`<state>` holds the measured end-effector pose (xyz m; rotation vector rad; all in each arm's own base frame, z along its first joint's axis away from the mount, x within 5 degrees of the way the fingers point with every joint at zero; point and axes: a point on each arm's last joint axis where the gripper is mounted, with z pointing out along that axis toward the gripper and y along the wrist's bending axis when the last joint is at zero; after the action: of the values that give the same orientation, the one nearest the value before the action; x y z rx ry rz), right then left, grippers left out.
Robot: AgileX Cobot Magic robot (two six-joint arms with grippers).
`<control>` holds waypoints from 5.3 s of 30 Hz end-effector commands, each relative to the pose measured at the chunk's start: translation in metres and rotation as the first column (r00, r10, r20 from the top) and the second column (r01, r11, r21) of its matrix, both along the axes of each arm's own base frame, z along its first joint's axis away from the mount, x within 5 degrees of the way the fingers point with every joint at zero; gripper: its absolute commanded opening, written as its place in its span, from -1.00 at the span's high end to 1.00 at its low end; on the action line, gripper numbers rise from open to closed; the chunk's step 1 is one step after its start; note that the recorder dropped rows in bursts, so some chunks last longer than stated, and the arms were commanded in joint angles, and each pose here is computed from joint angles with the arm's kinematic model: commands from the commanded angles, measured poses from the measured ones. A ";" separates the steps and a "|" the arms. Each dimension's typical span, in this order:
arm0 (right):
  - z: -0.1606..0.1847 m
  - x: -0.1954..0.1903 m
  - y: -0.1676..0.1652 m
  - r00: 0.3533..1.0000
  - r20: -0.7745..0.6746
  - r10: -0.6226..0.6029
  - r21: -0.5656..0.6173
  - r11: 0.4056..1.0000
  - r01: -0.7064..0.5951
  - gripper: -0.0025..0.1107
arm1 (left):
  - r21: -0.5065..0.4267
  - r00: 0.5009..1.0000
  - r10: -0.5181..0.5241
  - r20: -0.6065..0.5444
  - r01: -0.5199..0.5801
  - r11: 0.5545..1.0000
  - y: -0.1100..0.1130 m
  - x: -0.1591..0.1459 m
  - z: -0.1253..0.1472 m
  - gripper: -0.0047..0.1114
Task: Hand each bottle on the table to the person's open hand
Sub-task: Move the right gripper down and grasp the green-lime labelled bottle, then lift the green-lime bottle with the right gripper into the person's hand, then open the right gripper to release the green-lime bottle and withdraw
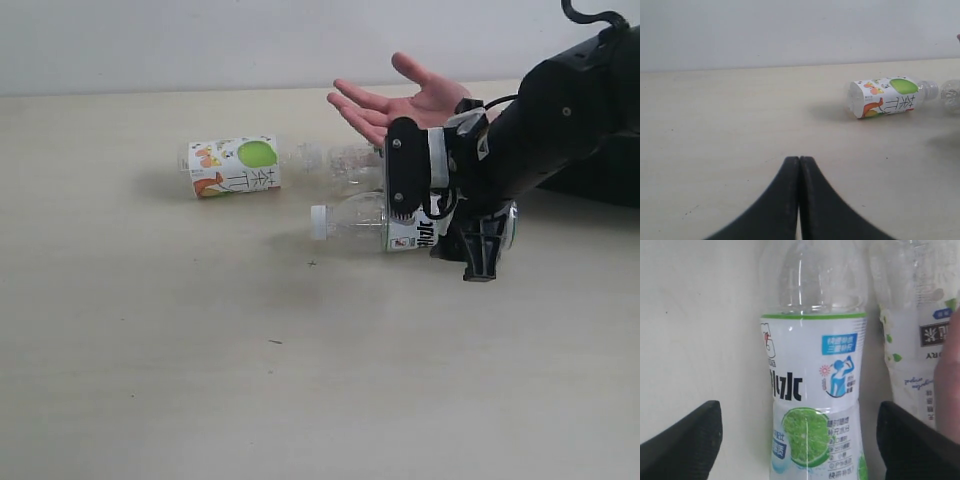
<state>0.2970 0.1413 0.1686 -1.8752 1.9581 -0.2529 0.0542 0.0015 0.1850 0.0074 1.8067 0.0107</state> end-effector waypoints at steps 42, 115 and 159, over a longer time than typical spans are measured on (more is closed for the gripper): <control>-0.035 0.019 0.011 0.998 0.052 -0.035 0.075 0.997 0.031 -0.43 | -0.001 1.000 0.002 0.006 -0.002 1.000 0.000 0.000 0.000 0.88; 0.056 0.120 0.043 0.458 -0.243 -0.855 0.199 0.418 0.886 0.96 | -0.001 1.000 0.002 0.006 -0.002 1.000 0.000 0.000 0.000 0.88; 0.089 0.108 0.035 0.439 -0.222 -0.870 0.169 0.409 0.897 -0.57 | -0.001 1.000 0.002 0.006 -0.002 1.000 0.000 0.000 0.000 0.88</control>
<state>0.4119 0.1822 0.2343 -0.5005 2.7451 -0.1609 0.0542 0.0015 0.1850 0.0074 1.8067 0.0107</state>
